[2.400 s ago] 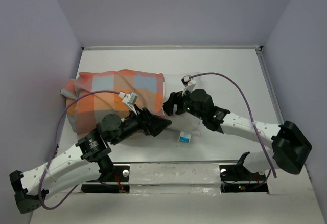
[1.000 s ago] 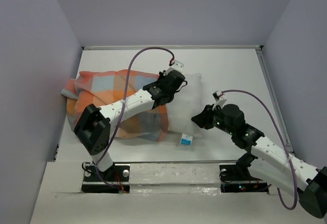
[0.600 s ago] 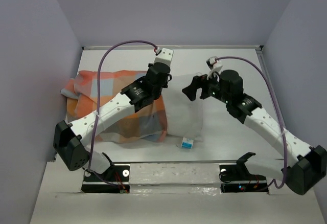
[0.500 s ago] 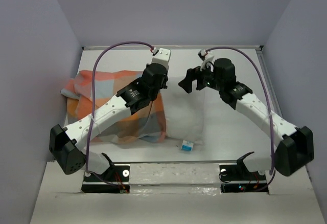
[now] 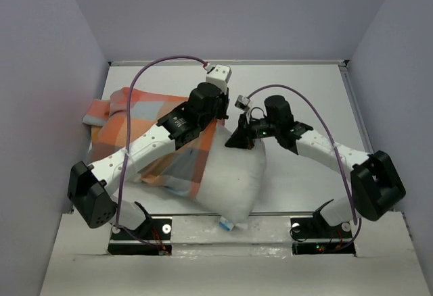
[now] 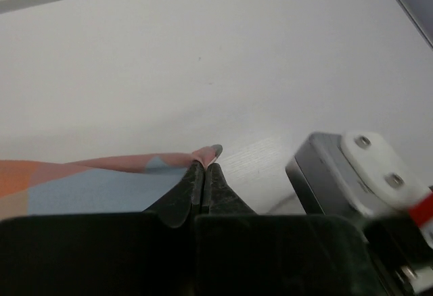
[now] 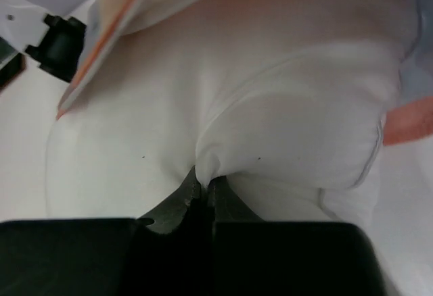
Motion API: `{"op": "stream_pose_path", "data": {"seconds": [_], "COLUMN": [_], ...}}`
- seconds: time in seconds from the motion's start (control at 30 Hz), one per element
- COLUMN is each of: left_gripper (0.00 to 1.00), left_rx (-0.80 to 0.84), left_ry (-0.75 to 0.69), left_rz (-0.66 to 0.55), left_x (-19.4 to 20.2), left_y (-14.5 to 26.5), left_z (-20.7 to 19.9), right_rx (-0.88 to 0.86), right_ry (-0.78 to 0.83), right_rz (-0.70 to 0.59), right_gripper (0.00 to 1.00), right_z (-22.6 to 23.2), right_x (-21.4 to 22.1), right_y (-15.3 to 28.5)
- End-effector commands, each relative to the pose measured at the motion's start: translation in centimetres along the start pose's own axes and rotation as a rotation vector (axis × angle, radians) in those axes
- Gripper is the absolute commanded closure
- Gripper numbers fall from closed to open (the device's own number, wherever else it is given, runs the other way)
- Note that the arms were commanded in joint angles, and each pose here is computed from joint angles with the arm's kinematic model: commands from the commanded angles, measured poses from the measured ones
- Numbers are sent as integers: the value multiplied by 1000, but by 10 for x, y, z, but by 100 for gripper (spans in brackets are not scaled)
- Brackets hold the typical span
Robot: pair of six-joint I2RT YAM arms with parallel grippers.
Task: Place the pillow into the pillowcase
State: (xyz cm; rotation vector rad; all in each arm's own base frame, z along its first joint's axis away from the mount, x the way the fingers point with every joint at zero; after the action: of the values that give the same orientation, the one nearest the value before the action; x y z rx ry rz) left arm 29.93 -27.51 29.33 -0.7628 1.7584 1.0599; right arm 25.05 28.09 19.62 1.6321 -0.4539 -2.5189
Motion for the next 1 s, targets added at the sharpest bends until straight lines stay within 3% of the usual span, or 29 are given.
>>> {"op": "stream_pose_path", "data": {"seconds": [0.0, 0.2, 0.33, 0.5, 0.63, 0.8, 0.93, 0.97], "left_gripper": [100, 100, 100, 100, 100, 100, 100, 100], "left_rx": [260, 405, 556, 663, 610, 354, 372, 414], "left_ry": [134, 239, 331, 381, 418, 373, 324, 301], "left_rz": [-134, -58, -110, -89, -93, -70, 0, 27], "left_x": [-44, -19, -33, -40, -36, -3, 12, 14], "left_y": [6, 21, 68, 103, 117, 93, 73, 67], "left_z": [-47, -72, -110, -141, -129, -87, -102, -119], "right_rx": [-210, 152, 391, 519, 660, 662, 675, 684], "right_ry": [101, 130, -61, -233, -284, -264, -330, -333], "right_rz": [-219, -454, -492, -570, -695, -854, -912, -860], "right_gripper": [100, 100, 100, 100, 100, 100, 100, 100], "right_z": [74, 53, -14, -67, -74, -40, -43, -55], "right_x": [-42, -94, -65, -49, -62, -81, -62, -62], "right_y": [18, 42, 24, 17, 41, 81, 85, 72]}}
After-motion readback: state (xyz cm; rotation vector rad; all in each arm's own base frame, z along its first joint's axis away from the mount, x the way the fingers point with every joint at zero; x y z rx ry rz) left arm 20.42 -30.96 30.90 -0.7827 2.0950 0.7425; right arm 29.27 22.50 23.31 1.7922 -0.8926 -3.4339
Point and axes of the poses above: each gripper's point midway between its finger pads, its own y axis back along the fingers, its own z axis along the line the jaws close on, x = y × z, the point moved 4 cm from there along y, back along the fingers, and after that the axes turned 4 degrees about y, right-handed, at the moved point
